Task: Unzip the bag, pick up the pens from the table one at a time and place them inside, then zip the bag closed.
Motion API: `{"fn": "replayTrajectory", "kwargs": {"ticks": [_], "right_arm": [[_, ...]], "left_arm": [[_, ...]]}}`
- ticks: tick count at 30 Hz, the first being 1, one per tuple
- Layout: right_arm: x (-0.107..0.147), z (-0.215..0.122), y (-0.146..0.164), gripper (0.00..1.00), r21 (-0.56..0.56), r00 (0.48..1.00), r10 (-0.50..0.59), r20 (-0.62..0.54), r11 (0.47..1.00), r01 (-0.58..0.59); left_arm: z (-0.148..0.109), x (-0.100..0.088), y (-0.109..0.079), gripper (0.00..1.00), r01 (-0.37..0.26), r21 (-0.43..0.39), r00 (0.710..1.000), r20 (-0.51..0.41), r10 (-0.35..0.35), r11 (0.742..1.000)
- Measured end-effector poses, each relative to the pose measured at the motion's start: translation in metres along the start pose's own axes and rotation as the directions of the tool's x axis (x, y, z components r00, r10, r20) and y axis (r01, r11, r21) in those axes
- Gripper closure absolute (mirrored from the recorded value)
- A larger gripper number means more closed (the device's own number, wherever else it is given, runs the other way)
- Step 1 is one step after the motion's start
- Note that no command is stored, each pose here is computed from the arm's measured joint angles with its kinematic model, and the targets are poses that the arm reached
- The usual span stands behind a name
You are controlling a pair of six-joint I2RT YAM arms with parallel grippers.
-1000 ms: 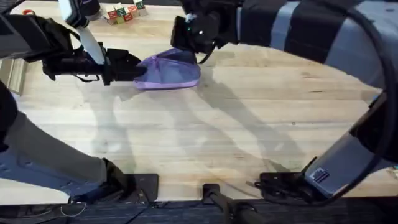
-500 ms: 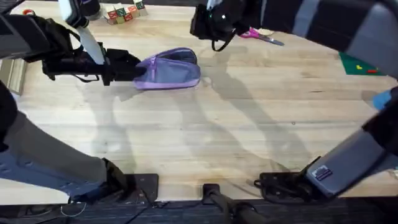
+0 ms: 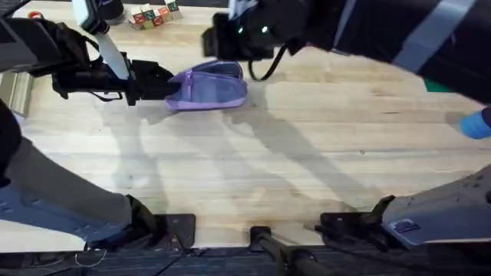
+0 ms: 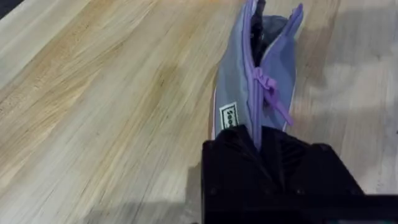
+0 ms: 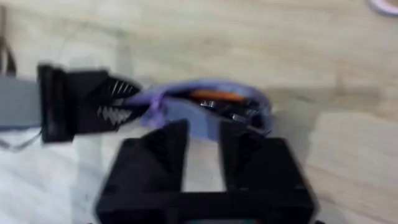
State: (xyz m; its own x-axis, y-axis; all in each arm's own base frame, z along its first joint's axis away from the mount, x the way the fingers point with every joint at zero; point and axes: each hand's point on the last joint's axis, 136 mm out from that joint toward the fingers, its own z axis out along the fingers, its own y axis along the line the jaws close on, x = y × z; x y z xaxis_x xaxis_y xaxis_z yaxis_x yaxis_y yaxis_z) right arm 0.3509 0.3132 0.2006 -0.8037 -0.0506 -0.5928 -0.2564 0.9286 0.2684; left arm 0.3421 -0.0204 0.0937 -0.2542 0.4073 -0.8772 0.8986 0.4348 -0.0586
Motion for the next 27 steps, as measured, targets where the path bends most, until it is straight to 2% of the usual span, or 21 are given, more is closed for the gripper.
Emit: {"fn": "replayTrajectory", "kwargs": {"ticks": [1, 4, 5, 11, 20, 24, 27], "right_arm": [[0.006, -0.002, 0.007, 0.572, -0.009, 1.0, -0.018, -0.01, 1.0, 0.018], [0.022, -0.006, 0.031, 0.135, -0.044, 0.997, -0.068, -0.029, 0.997, 0.067], [0.027, -0.008, 0.039, 0.038, -0.057, 0.996, -0.089, -0.033, 0.995, 0.087], [0.048, -0.014, 0.067, 0.006, -0.104, 0.988, -0.147, -0.048, 0.985, 0.141], [0.048, -0.014, 0.069, 0.005, -0.108, 0.989, -0.143, -0.046, 0.985, 0.137], [0.047, -0.014, 0.07, 0.005, -0.109, 0.995, -0.091, -0.046, 0.99, 0.085], [0.047, -0.014, 0.069, 0.005, -0.102, 0.999, -0.011, -0.053, 0.995, 0.006]], "left_arm": [[0.0, 0.0, 0.0, 0.958, 0.0, 0.0, 1.0, 0.0, 0.0, 1.0], [0.0, 0.0, 0.0, 0.958, 0.0, 0.0, 1.0, 0.0, 0.0, 1.0], [0.0, 0.0, 0.0, 0.958, 0.0, 0.0, 1.0, 0.0, 0.0, 1.0], [0.0, 0.0, 0.0, 0.958, 0.0, 0.0, 1.0, 0.0, 0.0, 1.0], [0.0, 0.0, 0.0, 0.958, 0.0, 0.0, 1.0, 0.0, 0.0, 1.0], [0.0, 0.0, 0.0, 0.958, 0.0, 0.0, 1.0, 0.0, 0.0, 1.0], [0.0, 0.0, 0.0, 0.958, 0.0, 0.0, 1.0, 0.0, 0.0, 1.0]]}}
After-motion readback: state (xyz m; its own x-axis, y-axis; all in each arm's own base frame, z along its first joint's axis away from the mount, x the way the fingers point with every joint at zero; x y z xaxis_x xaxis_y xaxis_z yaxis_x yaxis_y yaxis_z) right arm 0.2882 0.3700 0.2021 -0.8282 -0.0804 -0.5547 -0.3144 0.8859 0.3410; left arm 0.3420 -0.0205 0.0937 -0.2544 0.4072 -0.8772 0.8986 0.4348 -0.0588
